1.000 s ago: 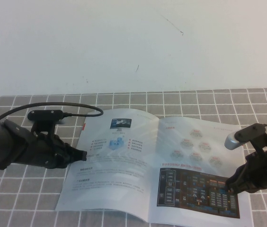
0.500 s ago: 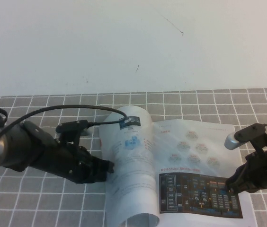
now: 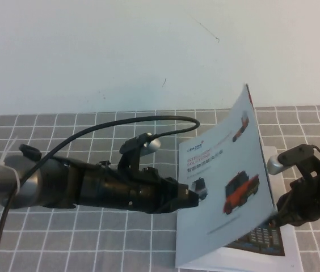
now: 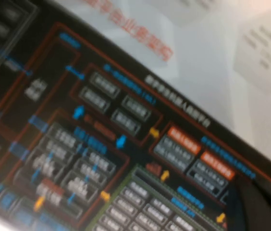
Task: Close book
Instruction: 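Close the open booklet and leave it lying on the table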
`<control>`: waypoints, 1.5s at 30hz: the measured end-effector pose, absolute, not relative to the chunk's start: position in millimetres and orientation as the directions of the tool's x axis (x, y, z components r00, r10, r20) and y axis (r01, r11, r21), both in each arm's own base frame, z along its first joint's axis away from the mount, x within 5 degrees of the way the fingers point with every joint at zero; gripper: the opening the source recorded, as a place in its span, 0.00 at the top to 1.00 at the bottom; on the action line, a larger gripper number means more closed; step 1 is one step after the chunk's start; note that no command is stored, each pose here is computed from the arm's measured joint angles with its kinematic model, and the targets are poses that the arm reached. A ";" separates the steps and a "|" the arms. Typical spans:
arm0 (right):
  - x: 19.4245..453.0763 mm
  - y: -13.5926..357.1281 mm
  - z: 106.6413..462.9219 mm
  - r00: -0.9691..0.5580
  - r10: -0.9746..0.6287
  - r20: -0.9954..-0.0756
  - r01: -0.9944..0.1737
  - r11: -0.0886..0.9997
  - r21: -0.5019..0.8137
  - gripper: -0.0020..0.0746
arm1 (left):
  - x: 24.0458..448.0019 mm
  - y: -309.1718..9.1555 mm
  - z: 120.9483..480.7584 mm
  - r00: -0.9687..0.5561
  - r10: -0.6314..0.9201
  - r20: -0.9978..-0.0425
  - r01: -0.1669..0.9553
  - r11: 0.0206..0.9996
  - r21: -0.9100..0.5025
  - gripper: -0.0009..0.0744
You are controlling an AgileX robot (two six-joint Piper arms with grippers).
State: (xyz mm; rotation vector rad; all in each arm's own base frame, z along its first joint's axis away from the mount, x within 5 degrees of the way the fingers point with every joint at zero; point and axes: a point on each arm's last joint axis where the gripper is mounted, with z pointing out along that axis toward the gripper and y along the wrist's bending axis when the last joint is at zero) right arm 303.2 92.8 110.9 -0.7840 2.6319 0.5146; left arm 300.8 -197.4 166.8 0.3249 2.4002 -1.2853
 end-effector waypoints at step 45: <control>130.0 15.8 367.6 -0.582 -0.504 -0.638 -0.470 0.849 -0.242 0.98 | 189.1 -53.3 356.5 -0.522 0.255 -0.814 0.386 0.922 0.041 0.99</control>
